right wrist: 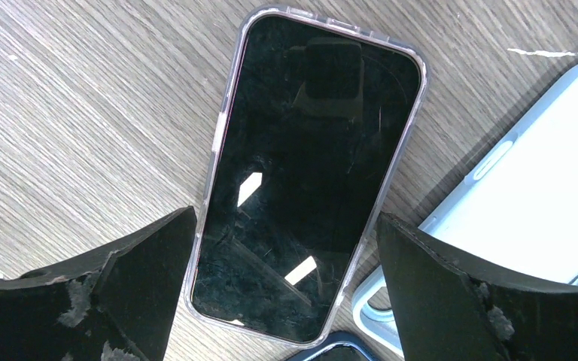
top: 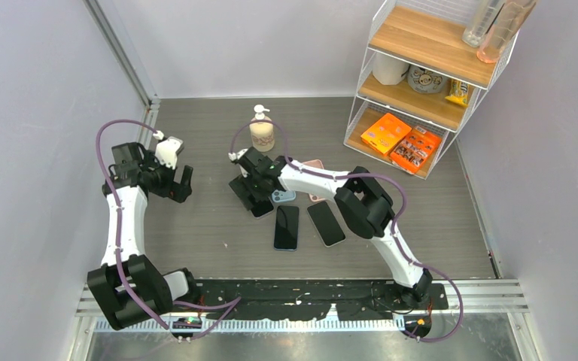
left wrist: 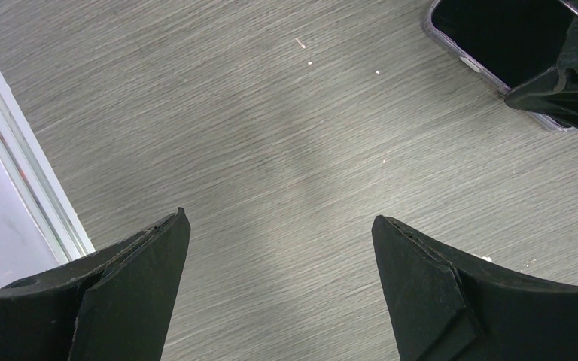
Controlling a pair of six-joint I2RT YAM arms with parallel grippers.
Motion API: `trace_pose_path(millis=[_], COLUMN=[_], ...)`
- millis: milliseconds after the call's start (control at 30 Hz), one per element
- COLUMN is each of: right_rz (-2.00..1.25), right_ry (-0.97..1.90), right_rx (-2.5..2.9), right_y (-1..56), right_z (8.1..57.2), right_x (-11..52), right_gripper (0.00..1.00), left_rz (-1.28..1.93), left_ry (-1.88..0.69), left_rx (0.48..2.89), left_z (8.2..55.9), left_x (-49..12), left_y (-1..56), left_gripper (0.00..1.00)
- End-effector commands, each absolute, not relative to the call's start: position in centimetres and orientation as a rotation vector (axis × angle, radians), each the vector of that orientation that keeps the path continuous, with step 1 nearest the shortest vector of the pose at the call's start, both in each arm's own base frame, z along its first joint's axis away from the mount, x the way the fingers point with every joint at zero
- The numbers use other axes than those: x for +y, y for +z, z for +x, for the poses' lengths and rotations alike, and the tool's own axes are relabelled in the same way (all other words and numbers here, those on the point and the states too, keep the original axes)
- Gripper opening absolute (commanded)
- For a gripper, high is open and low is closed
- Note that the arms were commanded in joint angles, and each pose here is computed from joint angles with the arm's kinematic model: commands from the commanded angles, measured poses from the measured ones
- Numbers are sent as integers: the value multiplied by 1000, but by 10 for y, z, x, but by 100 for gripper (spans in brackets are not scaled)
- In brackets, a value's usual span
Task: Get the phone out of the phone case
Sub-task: Pick up the phone at the center of the board.
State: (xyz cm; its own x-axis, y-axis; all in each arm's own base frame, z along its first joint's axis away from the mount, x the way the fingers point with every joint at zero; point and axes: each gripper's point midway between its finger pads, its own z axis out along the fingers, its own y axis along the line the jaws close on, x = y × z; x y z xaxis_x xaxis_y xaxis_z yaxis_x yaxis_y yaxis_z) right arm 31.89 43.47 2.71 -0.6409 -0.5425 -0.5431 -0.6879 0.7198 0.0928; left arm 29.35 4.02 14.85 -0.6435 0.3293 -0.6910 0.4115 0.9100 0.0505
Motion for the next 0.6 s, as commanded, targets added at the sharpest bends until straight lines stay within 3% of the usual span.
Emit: trace_pose_path(millis=[0,433,567], right_rz=[-974,-1037,-1046], right_ry=[320,227,230], right_rx=[2556,2586,2599], right_y=[-12,-38,-44], right_z=[298,284,282], right_x=[418,410,409], right_gripper=[95,95,99], left_rz=[516,509,467], left_ry=[-139,-126,-89], left_rx=[2294,2299,2298], left_z=[299,297,298], left_x=[39,40,45], left_y=[160,161,165], left_gripper=[100,100,100])
